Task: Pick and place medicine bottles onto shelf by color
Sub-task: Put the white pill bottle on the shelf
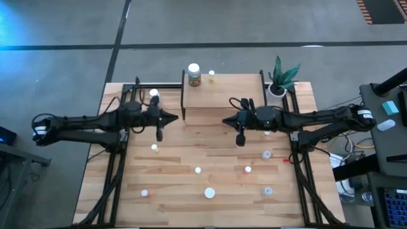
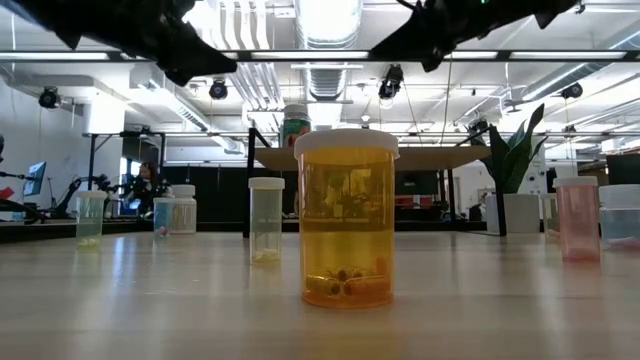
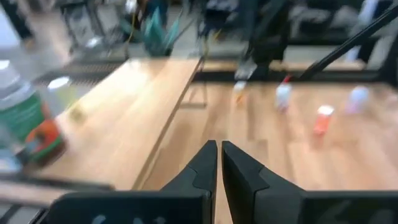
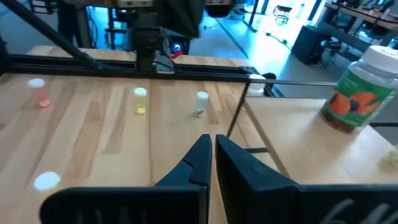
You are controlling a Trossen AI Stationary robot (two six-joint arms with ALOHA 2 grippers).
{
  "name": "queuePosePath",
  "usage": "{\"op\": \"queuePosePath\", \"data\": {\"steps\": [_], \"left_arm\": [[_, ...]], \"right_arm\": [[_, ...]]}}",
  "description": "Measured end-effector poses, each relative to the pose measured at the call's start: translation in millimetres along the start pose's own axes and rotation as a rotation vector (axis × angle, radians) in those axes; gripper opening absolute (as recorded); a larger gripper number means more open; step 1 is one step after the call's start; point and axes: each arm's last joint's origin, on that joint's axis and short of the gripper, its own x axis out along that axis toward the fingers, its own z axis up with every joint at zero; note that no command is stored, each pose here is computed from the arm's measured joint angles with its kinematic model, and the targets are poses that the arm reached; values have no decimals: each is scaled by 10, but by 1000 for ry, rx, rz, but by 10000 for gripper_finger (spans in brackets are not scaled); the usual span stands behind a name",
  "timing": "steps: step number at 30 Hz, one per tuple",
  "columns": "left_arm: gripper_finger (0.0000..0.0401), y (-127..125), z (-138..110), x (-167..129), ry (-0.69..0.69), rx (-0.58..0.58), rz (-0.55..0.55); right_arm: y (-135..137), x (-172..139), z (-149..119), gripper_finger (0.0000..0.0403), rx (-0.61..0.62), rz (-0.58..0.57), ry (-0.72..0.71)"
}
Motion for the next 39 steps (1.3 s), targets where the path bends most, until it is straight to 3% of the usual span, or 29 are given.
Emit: {"op": "queuePosePath", "data": {"steps": [13, 27, 33, 39], "left_arm": [[6, 314, 324, 16, 243, -43, 130], [6, 642, 443, 27, 353, -139, 268], [16, 945, 315, 38, 582, -239, 373], [75, 1187, 124, 111, 800, -297, 408]], "right_arm": [[86, 71, -97, 12, -27, 26, 35], [107, 69, -102, 12, -30, 35, 35], [115, 68, -101, 12, -31, 40, 35], [117, 67, -120, 12, -35, 40, 40]]}}
